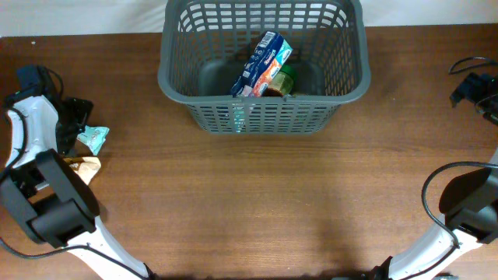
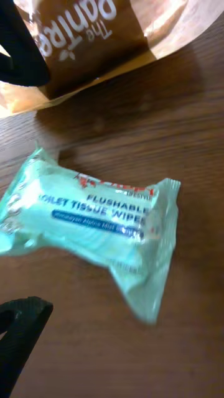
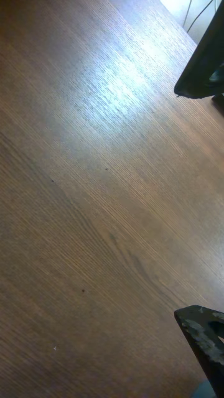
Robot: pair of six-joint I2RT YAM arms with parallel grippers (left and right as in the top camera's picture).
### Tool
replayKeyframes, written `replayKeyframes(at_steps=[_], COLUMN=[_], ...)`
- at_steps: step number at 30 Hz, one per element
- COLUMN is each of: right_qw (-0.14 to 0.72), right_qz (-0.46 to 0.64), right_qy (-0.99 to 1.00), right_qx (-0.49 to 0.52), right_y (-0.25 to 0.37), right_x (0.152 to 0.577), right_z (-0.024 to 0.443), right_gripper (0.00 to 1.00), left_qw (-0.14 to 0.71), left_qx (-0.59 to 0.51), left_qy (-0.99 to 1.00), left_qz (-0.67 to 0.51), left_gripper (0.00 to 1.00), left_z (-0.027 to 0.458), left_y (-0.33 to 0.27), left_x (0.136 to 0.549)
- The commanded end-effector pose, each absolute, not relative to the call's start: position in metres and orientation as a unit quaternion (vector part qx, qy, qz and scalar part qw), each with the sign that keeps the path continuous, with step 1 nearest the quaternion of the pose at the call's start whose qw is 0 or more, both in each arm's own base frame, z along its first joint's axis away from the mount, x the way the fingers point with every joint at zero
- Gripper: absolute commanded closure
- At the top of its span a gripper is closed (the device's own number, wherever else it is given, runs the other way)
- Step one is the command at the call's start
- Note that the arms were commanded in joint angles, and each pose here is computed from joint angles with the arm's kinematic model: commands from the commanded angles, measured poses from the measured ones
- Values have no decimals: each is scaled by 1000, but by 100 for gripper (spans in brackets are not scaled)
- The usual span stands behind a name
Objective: Pack container
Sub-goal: 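Release the multipack and withdraw the left gripper to the left, then lower the left gripper onto the teal wipes and Panini bag, close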
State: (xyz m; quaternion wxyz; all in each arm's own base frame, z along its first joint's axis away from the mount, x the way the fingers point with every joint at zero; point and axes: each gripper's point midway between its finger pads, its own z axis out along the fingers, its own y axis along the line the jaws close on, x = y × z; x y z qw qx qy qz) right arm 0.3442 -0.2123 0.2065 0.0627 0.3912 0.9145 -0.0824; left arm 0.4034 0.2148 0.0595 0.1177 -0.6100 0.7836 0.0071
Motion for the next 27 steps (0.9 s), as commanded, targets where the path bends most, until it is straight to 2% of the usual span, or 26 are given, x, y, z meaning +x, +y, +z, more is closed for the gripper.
replayKeyframes(at_steps=[1,10,24,25,26,27], right_qw=[64,64,64,64,64,64], right_qz=[-90,-90,-90,-90,-90,-90], right_qy=[912,912,912,912,912,912], right_qx=[396,396,396,396,396,396], right_y=[-215,-215,-215,-215,-215,-215], right_x=[341,341,341,341,341,341], right_z=[209,209,209,209,209,209], right_gripper=[1,1,1,1,1,1], left_qw=[92,69,75,74,74,74], left_qx=[-615,-621,-617,-617,-617,-617], left_qy=[783,780,781,781,782,782], left_qz=[23,38,60,59,58,56], left_gripper=[0,0,0,7,26,40], left_z=[35,13,10,10,10,10], left_y=[217,219,226,226,225,225], left_x=[398,391,390,390,390,390])
